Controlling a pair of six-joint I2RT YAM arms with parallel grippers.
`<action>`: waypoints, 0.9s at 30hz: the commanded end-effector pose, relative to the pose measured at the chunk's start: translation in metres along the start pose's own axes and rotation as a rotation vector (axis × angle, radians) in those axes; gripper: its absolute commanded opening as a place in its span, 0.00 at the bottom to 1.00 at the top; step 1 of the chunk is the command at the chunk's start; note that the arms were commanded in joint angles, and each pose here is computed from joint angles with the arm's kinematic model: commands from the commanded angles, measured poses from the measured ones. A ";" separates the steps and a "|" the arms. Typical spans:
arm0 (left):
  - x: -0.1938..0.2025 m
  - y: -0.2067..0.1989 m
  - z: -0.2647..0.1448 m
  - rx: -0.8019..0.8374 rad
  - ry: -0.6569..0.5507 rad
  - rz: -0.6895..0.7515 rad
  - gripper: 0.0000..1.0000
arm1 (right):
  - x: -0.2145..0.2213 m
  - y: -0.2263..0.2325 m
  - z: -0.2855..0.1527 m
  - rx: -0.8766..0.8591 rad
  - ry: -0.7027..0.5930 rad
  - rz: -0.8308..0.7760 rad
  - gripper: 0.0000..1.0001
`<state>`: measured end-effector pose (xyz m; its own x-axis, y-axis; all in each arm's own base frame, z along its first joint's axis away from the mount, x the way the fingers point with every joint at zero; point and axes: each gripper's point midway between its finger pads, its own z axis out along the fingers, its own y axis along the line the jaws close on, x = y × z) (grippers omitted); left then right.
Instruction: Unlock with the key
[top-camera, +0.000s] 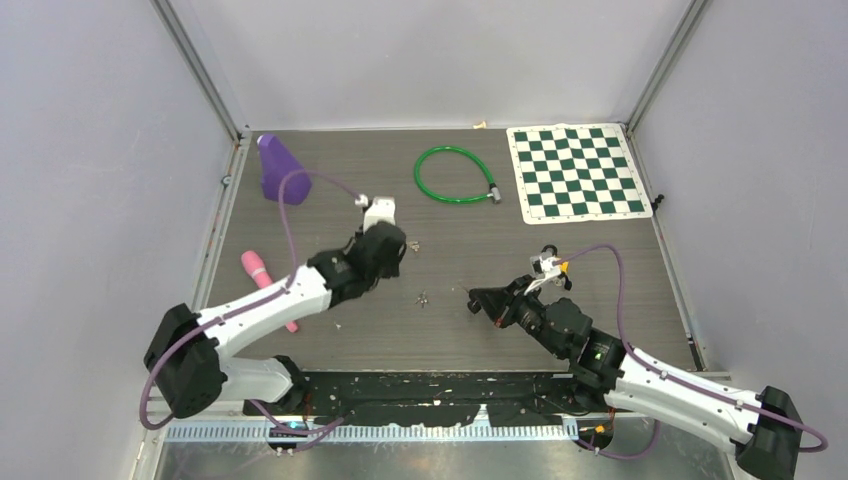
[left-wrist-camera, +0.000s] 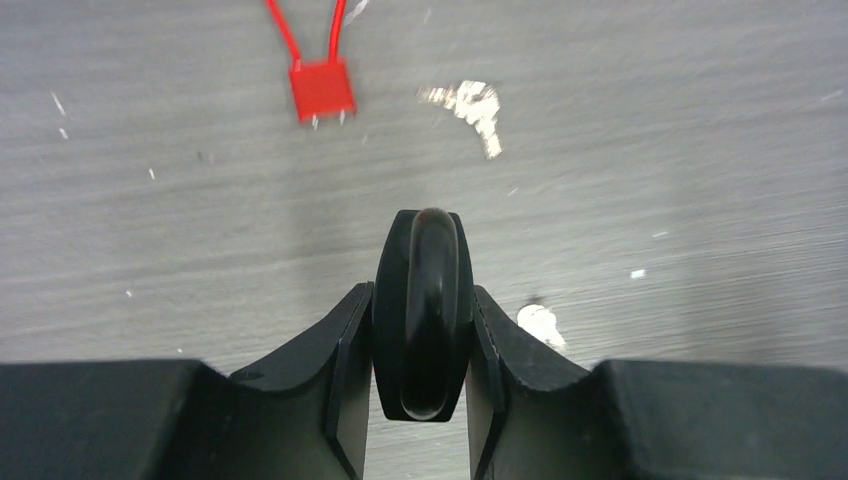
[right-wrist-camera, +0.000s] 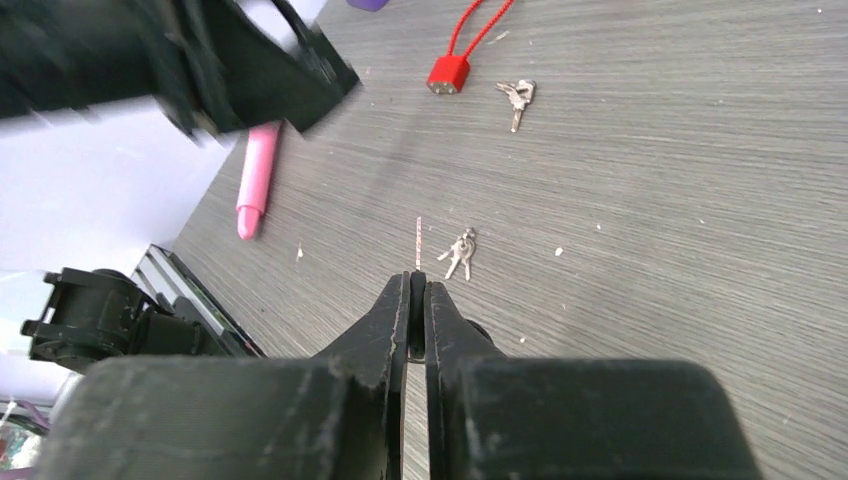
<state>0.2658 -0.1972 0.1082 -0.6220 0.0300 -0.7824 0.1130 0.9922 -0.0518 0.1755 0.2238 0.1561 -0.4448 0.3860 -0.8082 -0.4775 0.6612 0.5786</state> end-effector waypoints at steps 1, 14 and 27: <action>-0.015 0.013 -0.046 -0.016 0.255 0.066 0.00 | -0.024 0.015 0.003 0.000 -0.035 -0.005 0.05; -0.002 0.011 -0.071 0.154 0.683 0.057 0.00 | -0.017 0.044 0.026 -0.060 0.026 -0.017 0.05; -0.037 -0.022 -0.081 0.568 0.627 -0.687 0.00 | -0.031 0.111 0.045 -0.292 -0.030 0.173 0.05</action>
<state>0.2094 -0.1814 0.1379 -0.9734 -0.2143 -0.0807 -0.1377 0.8293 -0.5416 0.1747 0.2945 0.1878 -0.5230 0.3786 -0.7636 -0.5465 0.5386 0.6413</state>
